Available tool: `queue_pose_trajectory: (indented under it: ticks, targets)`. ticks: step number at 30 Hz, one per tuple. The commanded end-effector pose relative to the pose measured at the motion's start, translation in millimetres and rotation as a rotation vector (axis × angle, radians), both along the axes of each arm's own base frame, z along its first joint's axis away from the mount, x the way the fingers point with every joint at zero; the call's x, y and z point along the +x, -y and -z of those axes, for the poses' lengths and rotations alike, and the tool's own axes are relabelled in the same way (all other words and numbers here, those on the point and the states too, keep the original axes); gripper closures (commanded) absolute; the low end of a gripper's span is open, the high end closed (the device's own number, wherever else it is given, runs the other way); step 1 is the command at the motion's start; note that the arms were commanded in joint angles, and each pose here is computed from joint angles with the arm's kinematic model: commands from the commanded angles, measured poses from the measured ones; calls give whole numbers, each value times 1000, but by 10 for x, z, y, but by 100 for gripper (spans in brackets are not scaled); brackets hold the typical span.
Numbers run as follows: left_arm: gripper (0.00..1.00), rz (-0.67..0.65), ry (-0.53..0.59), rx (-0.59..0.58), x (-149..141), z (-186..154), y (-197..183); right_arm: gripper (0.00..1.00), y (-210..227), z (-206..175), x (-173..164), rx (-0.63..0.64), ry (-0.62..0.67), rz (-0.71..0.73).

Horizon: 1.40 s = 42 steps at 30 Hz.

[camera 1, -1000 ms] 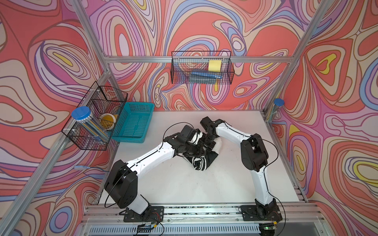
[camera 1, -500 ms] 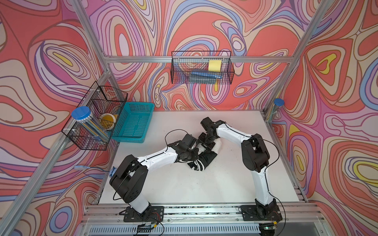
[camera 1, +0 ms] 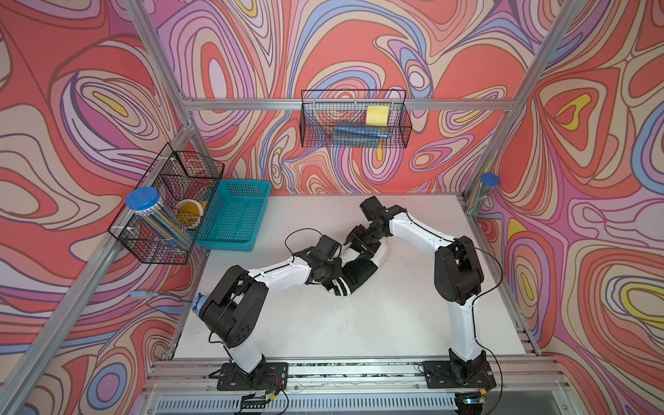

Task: Roll up the pillowcase
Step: Roll the pillowcase at the center of the board.

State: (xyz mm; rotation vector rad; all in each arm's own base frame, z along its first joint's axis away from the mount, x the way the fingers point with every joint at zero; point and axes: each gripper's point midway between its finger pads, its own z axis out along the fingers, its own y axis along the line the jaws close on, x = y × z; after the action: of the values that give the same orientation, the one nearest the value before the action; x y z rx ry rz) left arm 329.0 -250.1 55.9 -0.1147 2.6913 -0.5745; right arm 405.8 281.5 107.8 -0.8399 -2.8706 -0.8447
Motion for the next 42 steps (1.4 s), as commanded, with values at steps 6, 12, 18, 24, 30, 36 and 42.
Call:
queue_pose_trajectory:
  ticks: [6,12,18,24,30,36,42]
  targets:
    - [100,21,-117,29,-48,263,-42,29,483,-306,-376,-68,75,-18]
    - [100,31,-187,-39,-30,324,45,24,551,-110,-716,-51,111,-52]
    - [100,43,-232,-84,-18,350,153,23,441,217,-638,-18,157,-52]
    - [100,71,-264,-111,-86,358,197,24,379,666,-351,-48,222,-57]
    - [100,104,-313,-150,-126,379,237,34,347,1044,-299,-67,224,-79]
    - [100,131,-348,-216,-125,328,360,92,356,880,-306,-162,175,-136]
    - [61,156,-292,-263,-113,-70,396,100,912,529,-825,-435,-1,-237]
